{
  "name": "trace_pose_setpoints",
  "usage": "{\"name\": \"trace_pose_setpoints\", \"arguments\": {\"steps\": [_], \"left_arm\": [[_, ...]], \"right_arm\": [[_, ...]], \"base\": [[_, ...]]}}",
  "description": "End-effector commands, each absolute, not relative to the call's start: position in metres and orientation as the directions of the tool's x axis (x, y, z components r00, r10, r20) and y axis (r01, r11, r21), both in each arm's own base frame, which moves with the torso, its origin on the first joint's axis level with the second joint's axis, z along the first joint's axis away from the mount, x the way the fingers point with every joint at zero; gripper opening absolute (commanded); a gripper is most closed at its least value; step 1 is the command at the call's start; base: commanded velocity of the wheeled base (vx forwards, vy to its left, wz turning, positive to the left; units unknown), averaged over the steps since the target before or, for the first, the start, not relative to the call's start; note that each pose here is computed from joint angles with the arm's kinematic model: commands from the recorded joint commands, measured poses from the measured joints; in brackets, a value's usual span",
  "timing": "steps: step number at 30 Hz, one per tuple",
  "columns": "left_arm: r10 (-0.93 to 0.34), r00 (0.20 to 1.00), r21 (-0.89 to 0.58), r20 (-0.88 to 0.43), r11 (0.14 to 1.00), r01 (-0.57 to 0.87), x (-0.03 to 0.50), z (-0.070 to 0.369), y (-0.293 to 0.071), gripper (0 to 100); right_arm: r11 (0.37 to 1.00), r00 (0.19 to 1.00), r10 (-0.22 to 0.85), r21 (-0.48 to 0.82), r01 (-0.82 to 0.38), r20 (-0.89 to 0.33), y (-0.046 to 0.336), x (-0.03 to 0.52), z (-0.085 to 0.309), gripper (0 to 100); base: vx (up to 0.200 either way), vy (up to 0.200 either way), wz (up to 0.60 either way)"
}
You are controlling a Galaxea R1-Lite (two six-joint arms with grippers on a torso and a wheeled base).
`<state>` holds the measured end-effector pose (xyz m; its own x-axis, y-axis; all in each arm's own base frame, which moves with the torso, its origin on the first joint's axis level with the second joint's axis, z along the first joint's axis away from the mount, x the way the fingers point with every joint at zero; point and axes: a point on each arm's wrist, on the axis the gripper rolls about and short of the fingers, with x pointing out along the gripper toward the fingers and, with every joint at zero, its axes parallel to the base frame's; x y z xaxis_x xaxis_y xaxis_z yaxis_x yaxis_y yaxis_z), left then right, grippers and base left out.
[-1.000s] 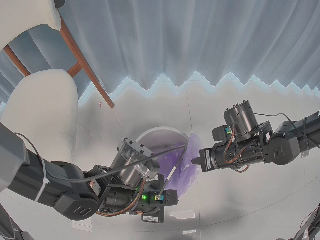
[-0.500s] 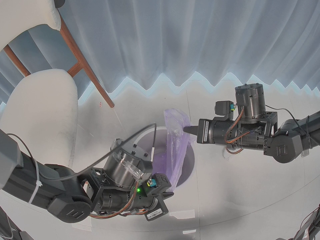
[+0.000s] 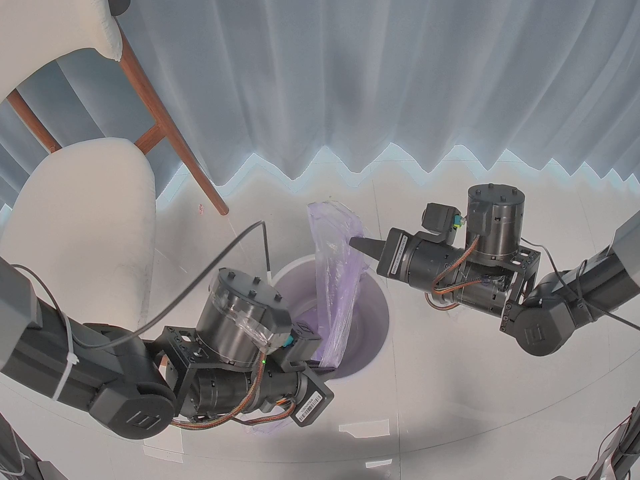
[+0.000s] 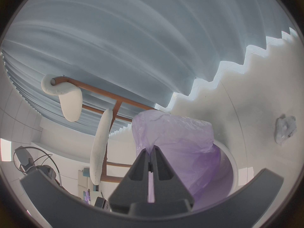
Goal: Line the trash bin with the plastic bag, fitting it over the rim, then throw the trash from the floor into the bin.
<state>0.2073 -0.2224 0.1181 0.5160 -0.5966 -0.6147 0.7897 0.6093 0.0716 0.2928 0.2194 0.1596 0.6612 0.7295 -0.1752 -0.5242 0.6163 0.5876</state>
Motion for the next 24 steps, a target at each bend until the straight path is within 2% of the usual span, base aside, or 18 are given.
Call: {"name": "trace_pose_setpoints", "arguments": {"steps": [1,7,10,13,15,17,24], "left_arm": [[-0.592,0.537,0.039,-0.602,0.649,0.759,0.216,0.116,-0.223,100],[-0.617,0.544,-0.033,-0.568,0.678,0.735,0.216,0.126,-0.229,100],[-0.647,0.543,-0.150,-0.535,0.706,0.692,0.211,0.139,-0.235,100],[-0.689,0.552,-0.336,-0.470,0.718,0.610,0.204,0.162,-0.240,100],[-0.690,0.557,-0.378,-0.462,0.721,0.580,0.204,0.166,-0.238,100],[-0.695,0.570,-0.455,-0.438,0.719,0.526,0.198,0.184,-0.222,100],[-0.628,0.592,-0.448,-0.505,0.777,0.441,0.188,0.174,-0.176,100]], "right_arm": [[0.619,0.657,0.729,0.595,-0.513,-0.191,0.220,0.296,0.136,0],[0.575,0.635,0.761,0.595,-0.562,-0.135,0.217,0.291,0.149,0],[0.561,0.621,0.773,0.596,-0.574,-0.130,0.212,0.286,0.154,0],[0.550,0.608,0.783,0.600,-0.581,-0.130,0.200,0.280,0.157,0],[0.548,0.605,0.785,0.602,-0.581,-0.131,0.196,0.279,0.158,0],[0.544,0.597,0.790,0.606,-0.580,-0.138,0.189,0.274,0.157,0],[0.555,0.611,0.779,0.606,-0.570,-0.138,0.181,0.274,0.159,0]], "base": [[0.000,0.000,0.00],[0.000,0.000,0.00],[0.000,0.000,0.00],[0.000,0.000,0.00],[0.000,0.000,0.00],[0.000,0.000,0.00],[0.000,0.000,0.00]]}}
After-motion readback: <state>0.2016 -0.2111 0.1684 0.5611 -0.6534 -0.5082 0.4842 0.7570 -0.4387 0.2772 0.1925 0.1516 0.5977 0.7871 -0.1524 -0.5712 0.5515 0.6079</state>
